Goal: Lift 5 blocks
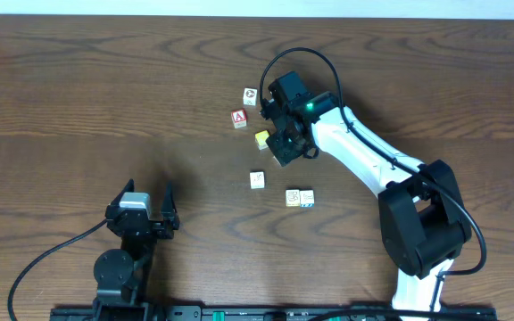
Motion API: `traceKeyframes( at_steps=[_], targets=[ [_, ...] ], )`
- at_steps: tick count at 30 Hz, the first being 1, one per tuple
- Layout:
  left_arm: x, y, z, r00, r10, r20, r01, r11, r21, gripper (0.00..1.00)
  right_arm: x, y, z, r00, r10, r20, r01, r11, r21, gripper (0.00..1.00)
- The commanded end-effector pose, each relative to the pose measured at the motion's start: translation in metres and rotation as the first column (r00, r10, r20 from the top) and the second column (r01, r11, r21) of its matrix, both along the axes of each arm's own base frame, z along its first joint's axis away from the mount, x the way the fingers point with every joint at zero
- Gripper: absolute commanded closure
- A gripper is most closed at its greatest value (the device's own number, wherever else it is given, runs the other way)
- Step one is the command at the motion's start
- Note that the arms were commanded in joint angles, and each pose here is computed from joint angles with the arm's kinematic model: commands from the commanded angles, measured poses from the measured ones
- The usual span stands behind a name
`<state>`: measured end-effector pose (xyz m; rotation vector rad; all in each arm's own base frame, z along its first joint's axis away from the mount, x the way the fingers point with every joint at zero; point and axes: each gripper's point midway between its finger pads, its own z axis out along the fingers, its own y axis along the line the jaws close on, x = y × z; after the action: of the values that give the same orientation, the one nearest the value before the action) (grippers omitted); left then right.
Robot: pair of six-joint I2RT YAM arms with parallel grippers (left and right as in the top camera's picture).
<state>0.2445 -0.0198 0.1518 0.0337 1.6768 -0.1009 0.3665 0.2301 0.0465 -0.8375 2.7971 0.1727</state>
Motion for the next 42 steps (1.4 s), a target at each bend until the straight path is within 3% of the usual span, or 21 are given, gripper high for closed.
traceKeyframes(
  at_steps=[1, 5, 8, 18, 28, 42],
  targets=[
    [-0.001, -0.002, -0.015, 0.999, -0.012, -0.052, 0.012, 1.0, -0.005, 0.27, -0.008, 0.007, -0.011, 0.999, 0.031, -0.026, -0.031, 0.999, -0.009, 0.45],
    [-0.001, -0.002, -0.015, 0.999, -0.012, -0.052, 0.012, 1.0, -0.005, 0.27, -0.01, 0.006, -0.018, 0.999, 0.032, -0.044, -0.032, 0.999, -0.019, 0.45],
    [-0.001, -0.002, -0.015, 0.999, -0.012, -0.052, 0.012, 1.0, -0.005, 0.27, -0.013, 0.005, -0.026, 0.997, 0.033, -0.066, -0.035, 0.999, -0.032, 0.52],
    [-0.001, -0.002, -0.015, 0.999, -0.011, -0.052, 0.011, 1.0, -0.005, 0.27, -0.012, 0.009, -0.029, 0.997, 0.037, -0.06, -0.038, 0.999, -0.029, 0.62],
    [-0.001, -0.002, -0.015, 0.999, -0.012, -0.052, 0.012, 1.0, -0.005, 0.27, -0.014, 0.008, -0.03, 0.996, -0.051, -0.072, 0.048, 0.998, -0.03, 0.77],
    [-0.001, -0.002, -0.015, 0.999, -0.012, -0.052, 0.012, 1.0, -0.005, 0.28, -0.029, 0.008, -0.031, 0.968, -0.21, -0.138, 0.205, 0.978, -0.048, 0.78]
  ],
)
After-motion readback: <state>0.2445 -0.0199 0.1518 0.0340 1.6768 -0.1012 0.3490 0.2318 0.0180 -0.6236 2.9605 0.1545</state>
